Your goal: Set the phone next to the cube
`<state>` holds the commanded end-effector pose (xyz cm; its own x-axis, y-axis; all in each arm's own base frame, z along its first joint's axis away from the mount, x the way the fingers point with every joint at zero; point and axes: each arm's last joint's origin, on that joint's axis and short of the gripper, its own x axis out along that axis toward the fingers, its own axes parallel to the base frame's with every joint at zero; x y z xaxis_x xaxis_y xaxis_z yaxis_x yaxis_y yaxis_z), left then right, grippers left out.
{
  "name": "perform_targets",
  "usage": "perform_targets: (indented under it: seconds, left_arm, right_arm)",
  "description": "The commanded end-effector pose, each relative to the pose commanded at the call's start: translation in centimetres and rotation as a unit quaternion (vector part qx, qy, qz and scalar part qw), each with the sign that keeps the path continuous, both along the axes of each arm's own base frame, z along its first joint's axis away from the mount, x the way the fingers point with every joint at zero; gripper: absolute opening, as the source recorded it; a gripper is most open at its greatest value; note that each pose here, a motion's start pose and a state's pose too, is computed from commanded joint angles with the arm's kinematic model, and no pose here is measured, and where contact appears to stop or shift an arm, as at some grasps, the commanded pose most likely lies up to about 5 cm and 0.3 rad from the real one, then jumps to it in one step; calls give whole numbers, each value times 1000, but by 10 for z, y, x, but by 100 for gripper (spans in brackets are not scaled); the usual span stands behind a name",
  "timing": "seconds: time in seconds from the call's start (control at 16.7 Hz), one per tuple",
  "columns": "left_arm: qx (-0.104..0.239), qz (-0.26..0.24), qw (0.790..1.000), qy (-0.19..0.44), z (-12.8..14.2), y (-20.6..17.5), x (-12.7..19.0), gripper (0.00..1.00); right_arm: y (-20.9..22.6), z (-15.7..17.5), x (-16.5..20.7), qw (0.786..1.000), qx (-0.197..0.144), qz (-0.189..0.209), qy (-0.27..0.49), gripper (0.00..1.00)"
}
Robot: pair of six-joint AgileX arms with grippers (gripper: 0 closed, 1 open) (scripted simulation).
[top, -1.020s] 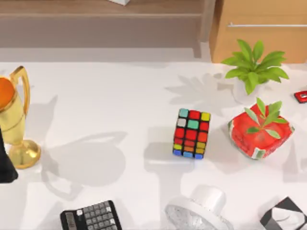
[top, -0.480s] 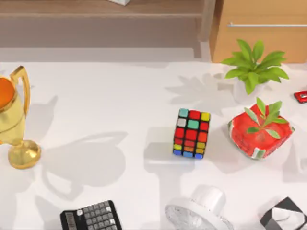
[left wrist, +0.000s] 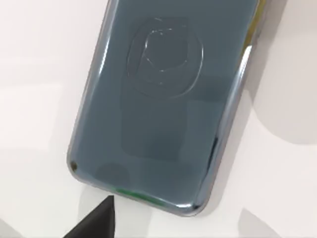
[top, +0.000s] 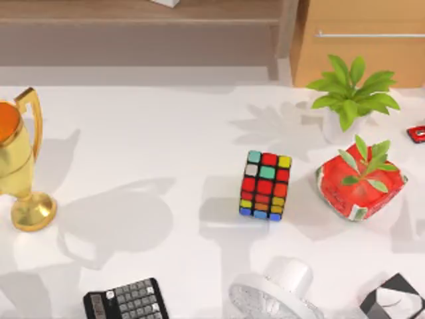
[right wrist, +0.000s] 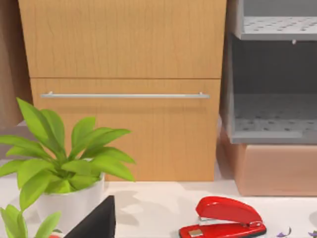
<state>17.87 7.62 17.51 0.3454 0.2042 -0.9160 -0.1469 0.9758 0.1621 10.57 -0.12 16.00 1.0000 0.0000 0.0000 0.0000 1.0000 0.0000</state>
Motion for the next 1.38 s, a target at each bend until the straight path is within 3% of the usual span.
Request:
perform_targets:
  seconds: [0.66,1.08,1.38]
  left_arm:
    - [-56,-67,986,139,-15,55,69,100]
    - [-77,-126,974,172,-28,73,98,100]
    - [-78,-130,973,175,-29,75,100,100]
  right_arm:
    - [0,0,0,1000,0,0,0,100]
    - [0,0,0,1000,0,0,0,100]
    - [0,0,0,1000,0,0,0,100]
